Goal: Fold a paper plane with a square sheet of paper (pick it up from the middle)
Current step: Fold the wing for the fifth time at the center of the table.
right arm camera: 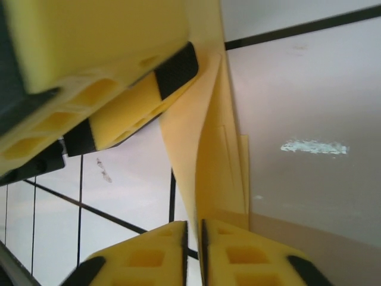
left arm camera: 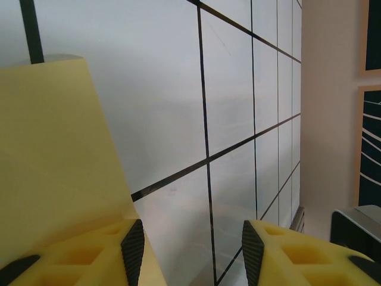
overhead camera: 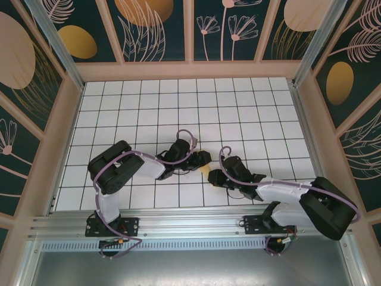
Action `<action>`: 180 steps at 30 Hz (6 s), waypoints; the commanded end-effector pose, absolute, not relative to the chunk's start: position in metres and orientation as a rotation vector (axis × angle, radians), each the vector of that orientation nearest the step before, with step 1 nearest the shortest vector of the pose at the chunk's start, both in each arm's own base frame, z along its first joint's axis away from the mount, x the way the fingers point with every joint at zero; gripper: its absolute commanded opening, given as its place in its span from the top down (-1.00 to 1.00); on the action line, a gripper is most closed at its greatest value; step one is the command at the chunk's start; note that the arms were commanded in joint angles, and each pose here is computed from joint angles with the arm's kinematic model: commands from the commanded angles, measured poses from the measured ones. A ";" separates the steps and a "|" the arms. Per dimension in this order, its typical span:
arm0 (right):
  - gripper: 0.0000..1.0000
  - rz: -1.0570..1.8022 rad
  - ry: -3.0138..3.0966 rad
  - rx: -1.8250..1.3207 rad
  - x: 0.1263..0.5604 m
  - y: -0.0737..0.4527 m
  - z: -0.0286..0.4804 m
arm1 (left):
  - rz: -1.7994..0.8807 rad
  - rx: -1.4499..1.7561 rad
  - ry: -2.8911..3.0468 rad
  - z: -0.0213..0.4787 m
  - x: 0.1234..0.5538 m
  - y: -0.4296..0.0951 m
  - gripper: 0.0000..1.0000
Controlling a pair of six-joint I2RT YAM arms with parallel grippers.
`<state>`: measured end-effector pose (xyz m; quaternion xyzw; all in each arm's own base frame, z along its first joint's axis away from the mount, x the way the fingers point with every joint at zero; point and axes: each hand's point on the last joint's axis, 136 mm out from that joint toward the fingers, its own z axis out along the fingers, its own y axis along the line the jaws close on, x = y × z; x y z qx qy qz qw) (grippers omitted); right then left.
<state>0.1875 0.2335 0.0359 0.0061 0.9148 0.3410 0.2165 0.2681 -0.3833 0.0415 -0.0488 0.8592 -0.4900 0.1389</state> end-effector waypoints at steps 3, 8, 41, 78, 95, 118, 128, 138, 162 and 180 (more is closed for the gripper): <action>0.39 0.858 2.559 -0.024 0.181 0.220 0.032 | -1.377 -0.136 2.510 0.032 0.270 -0.383 0.01; 0.37 0.831 2.596 -0.066 0.177 0.220 0.027 | -1.379 -0.133 2.509 0.032 0.269 -0.384 0.02; 0.58 0.990 2.625 0.093 0.174 0.206 0.023 | -1.392 -0.116 2.506 0.036 0.270 -0.387 0.02; 0.97 1.047 2.750 0.094 0.158 0.212 0.008 | -1.401 -0.111 2.512 0.036 0.270 -0.389 0.03; 0.88 1.212 2.534 -0.093 0.190 0.248 0.076 | -1.378 -0.111 2.539 0.029 0.269 -0.388 0.03; 0.93 1.073 2.799 0.174 0.169 0.199 -0.002 | -1.370 -0.103 2.562 0.022 0.267 -0.389 0.03; 0.88 1.156 2.729 0.125 0.169 0.205 0.024 | -1.355 -0.107 2.578 0.017 0.267 -0.388 0.03; 0.88 1.100 2.730 0.110 0.174 0.202 0.035 | -1.355 -0.094 2.584 0.018 0.268 -0.390 0.04; 0.86 1.088 2.887 0.168 0.164 0.196 0.001 | -1.344 -0.077 2.595 0.018 0.267 -0.390 0.04; 0.79 1.072 2.918 0.243 0.141 0.180 -0.002 | -1.341 -0.077 2.602 0.015 0.267 -0.392 0.04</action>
